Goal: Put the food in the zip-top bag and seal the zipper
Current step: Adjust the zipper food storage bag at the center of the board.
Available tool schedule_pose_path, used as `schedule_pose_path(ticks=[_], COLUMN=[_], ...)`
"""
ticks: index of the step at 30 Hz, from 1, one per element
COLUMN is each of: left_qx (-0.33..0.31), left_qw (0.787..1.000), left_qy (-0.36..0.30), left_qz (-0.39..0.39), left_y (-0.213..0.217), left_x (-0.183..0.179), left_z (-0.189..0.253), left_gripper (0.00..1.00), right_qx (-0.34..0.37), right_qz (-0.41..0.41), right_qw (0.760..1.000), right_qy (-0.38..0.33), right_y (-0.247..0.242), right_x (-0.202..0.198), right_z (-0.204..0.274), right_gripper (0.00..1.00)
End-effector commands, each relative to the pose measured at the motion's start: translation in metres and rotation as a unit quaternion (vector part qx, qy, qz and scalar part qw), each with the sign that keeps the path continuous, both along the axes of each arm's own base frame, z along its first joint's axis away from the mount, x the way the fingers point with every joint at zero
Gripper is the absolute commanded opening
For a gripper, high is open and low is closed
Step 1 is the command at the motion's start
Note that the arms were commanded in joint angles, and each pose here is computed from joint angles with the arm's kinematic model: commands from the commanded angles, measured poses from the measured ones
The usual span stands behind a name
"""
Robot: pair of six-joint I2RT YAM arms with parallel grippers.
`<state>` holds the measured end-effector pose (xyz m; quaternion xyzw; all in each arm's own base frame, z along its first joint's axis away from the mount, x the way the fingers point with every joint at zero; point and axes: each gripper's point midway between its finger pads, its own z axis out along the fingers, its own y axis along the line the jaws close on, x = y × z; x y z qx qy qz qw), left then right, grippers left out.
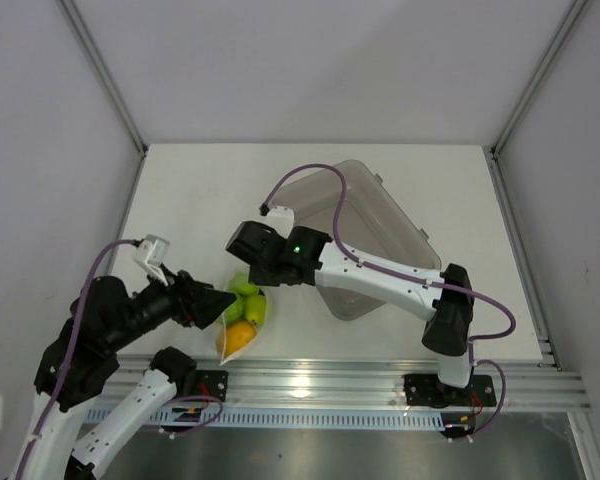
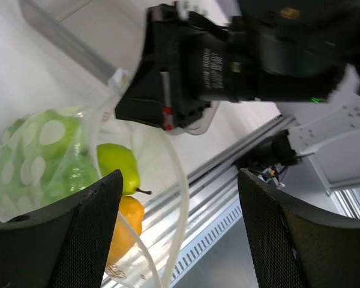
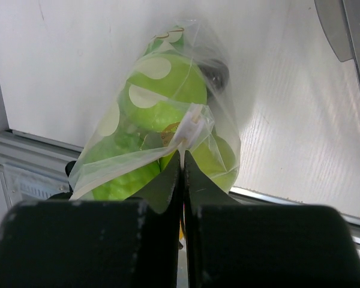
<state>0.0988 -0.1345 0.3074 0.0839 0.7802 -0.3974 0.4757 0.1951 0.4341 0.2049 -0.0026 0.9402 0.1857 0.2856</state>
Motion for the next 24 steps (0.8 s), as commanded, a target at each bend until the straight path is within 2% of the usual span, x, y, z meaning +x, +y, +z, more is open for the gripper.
schedule_pose_path(ticks=[1, 5, 9, 12, 14, 16, 20, 24], left_qx=[0.026, 0.055, 0.074, 0.076, 0.088, 0.095, 0.098, 0.121], left_qw=[0.998, 0.992, 0.988, 0.991, 0.987, 0.984, 0.983, 0.978], left_qy=[0.042, 0.081, 0.087, 0.089, 0.121, 0.139, 0.124, 0.135], left_qz=[0.047, 0.081, 0.102, 0.070, 0.053, 0.058, 0.094, 0.105], left_y=[0.007, 0.013, 0.020, 0.011, 0.004, 0.004, 0.014, 0.020], left_x=[0.017, 0.029, 0.033, 0.031, 0.031, 0.032, 0.039, 0.042], left_z=[-0.013, -0.035, -0.045, -0.050, -0.066, -0.076, -0.074, -0.083], left_gripper=[0.79, 0.74, 0.66, 0.62, 0.59, 0.58, 0.58, 0.58], right_qx=[0.034, 0.048, 0.057, 0.066, 0.071, 0.076, 0.080, 0.090], right_qz=[-0.030, -0.028, -0.033, -0.035, -0.035, -0.035, -0.040, -0.038], right_qw=[0.999, 0.998, 0.998, 0.997, 0.997, 0.996, 0.996, 0.995], right_qy=[-0.016, -0.013, -0.015, -0.014, -0.016, -0.018, -0.022, -0.019], right_y=[-0.001, 0.000, -0.001, 0.000, 0.002, 0.002, -0.001, 0.000], right_x=[0.002, -0.004, -0.007, -0.008, -0.007, -0.007, -0.006, -0.008], right_z=[0.028, 0.035, 0.042, 0.045, 0.048, 0.051, 0.056, 0.058], right_gripper=[0.00, 0.00, 0.00, 0.00, 0.00, 0.00, 0.00, 0.00])
